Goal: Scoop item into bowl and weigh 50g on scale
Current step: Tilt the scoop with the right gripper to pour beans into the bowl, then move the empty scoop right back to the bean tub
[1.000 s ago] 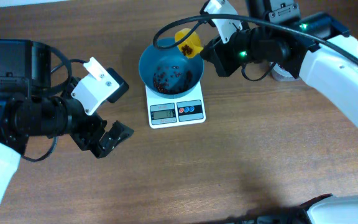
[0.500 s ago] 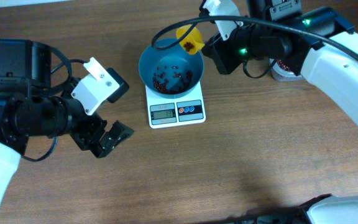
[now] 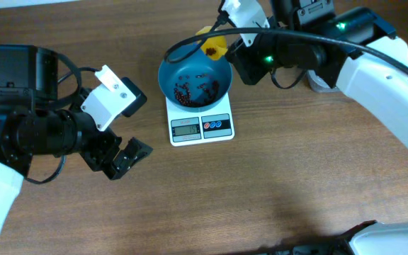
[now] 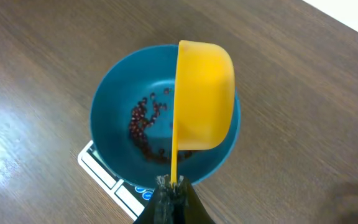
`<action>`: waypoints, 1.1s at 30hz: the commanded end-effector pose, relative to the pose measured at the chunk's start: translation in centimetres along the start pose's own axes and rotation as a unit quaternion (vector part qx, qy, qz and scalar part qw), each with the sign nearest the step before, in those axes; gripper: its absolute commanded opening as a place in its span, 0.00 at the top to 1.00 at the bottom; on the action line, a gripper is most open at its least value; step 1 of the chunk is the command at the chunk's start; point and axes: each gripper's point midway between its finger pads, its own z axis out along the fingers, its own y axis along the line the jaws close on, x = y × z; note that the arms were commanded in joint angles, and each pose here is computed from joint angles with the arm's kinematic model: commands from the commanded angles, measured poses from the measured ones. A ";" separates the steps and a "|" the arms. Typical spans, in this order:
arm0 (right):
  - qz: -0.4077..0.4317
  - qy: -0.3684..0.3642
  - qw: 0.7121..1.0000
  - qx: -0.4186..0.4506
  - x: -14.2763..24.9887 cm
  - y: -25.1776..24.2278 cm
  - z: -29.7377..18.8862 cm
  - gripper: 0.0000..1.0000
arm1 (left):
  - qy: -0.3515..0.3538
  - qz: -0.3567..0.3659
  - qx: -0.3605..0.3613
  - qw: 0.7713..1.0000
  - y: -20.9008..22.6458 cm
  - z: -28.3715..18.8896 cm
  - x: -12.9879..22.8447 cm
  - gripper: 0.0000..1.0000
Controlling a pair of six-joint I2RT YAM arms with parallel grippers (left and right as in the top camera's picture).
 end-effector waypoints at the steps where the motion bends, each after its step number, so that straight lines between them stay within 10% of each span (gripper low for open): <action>1: -0.020 -0.023 0.999 -0.029 -1.9 1.8 -0.4 0.96 | -0.008 -0.003 0.005 1.000 -0.2 -0.1 -0.5 0.01; 23: -0.091 0.013 0.995 0.037 -1.4 0.3 1.4 0.96 | -0.008 -0.003 0.005 1.000 -0.2 -0.1 -0.5 0.01; 33: 0.173 -0.054 0.980 0.085 -0.3 -10.3 -4.5 0.96 | -0.008 -0.003 0.005 1.000 -0.2 -0.1 -0.5 0.01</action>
